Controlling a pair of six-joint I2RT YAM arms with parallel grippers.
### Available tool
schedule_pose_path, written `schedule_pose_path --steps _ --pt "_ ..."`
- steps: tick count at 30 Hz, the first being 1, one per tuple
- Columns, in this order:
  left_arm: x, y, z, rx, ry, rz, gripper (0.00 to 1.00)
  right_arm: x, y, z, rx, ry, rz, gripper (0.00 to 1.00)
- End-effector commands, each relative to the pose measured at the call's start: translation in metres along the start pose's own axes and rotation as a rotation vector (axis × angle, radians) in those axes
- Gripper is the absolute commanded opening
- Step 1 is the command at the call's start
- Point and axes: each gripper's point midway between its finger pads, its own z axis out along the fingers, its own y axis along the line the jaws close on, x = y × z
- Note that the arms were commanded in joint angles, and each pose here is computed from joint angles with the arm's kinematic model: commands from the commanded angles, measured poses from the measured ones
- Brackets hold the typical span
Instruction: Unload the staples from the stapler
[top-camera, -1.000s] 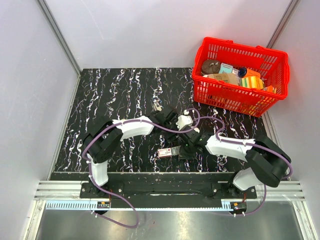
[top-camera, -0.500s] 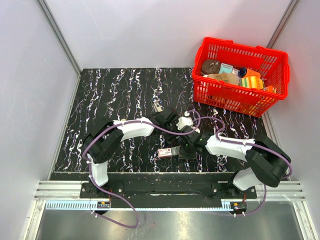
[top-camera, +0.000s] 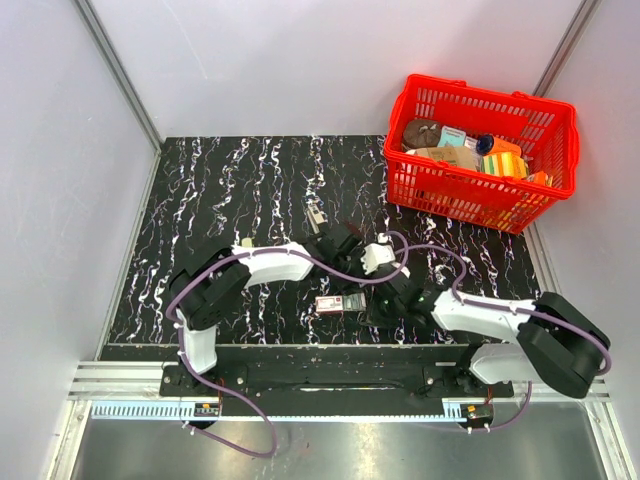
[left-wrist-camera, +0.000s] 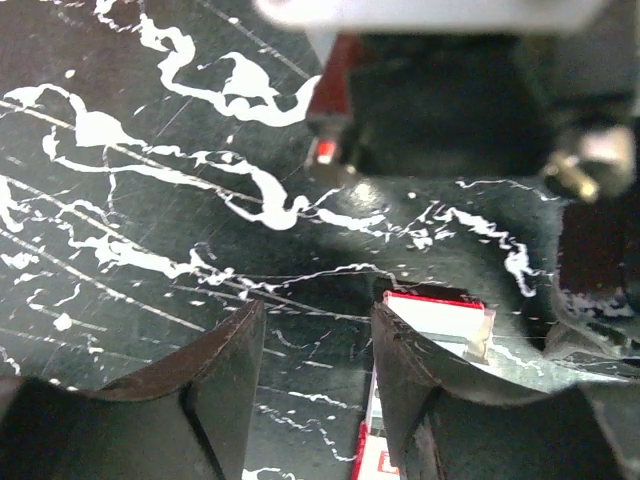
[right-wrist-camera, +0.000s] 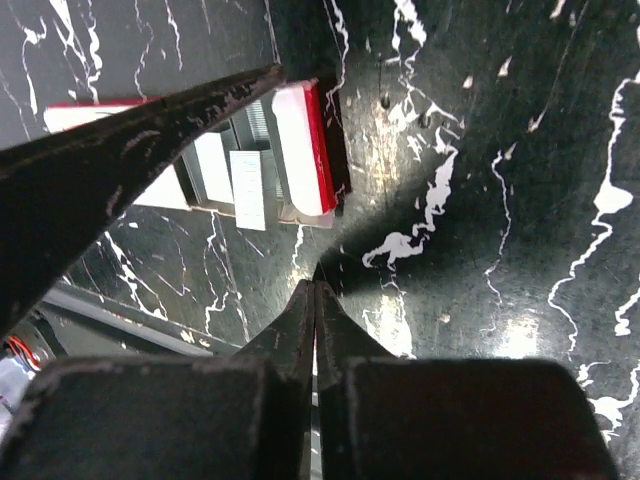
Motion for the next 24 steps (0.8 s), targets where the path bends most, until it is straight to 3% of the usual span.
schedule_pose_path --steps 1,12,24 --pt "0.059 -0.019 0.001 0.073 0.191 -0.053 0.51 -0.024 0.001 -0.003 -0.050 -0.153 -0.015 0.00" --pt "0.020 0.020 -0.034 0.069 0.054 -0.199 0.53 -0.021 0.003 0.002 -0.071 -0.142 -0.079 0.00" --pt "0.037 0.006 -0.018 0.109 0.075 -0.204 0.53 -0.021 0.023 0.004 -0.143 -0.115 -0.105 0.00"
